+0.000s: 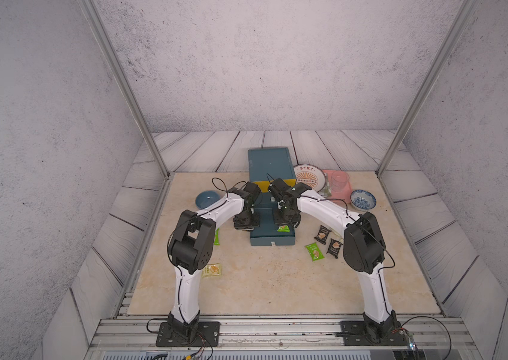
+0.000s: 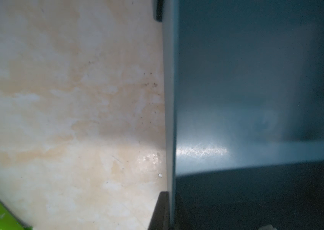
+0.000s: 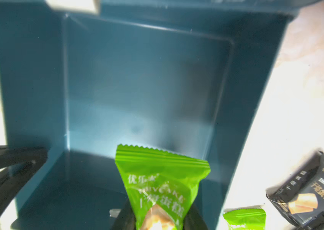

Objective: Take the cookies out of the drawer
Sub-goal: Pick up the cookie from the drawer, then place the cookie at the center of the board.

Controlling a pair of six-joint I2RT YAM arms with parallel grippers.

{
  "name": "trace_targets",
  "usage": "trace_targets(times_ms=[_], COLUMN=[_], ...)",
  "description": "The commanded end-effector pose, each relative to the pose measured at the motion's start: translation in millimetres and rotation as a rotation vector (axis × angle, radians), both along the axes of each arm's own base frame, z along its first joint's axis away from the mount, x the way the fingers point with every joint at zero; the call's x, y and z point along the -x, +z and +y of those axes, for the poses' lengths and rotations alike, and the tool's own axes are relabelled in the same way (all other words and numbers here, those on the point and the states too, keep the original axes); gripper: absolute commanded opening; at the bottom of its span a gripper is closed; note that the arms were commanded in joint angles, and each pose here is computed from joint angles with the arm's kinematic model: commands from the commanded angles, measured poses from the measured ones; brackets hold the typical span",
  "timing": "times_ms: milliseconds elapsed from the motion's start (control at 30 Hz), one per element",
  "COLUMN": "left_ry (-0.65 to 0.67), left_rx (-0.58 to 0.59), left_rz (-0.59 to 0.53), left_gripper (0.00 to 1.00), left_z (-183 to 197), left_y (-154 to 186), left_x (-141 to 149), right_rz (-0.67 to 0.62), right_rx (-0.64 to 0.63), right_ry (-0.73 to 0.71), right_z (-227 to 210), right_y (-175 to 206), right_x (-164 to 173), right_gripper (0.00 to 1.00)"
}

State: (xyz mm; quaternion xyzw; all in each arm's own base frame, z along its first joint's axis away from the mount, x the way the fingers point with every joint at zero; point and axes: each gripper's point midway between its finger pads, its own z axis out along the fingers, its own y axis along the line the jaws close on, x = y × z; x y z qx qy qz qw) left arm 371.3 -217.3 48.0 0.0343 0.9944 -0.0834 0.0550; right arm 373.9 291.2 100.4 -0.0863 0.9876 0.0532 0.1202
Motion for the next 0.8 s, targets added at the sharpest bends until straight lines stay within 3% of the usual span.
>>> trace_targets(times_ms=[0, 267, 467, 767], left_ry=[-0.018, -0.019, -0.021, -0.022], left_rx=[-0.035, -0.043, -0.042, -0.045], left_rz=[0.031, 0.032, 0.028, 0.022], left_gripper=[0.0, 0.0, 0.0, 0.0], left_z=[4, 5, 4, 5], left_y=[-22, -23, -22, -20], left_x=[0, 0, -2, -4], right_rz=[-0.046, -0.036, -0.026, -0.015], right_rx=[-0.053, -0.091, -0.08, -0.028], right_ry=[-0.006, -0.015, -0.075, -0.193], right_z=[-1, -17, -56, -118], right_y=[39, 77, 97, 50], right_x=[-2, 16, 27, -8], right_gripper=[0.33, 0.33, 0.33, 0.35])
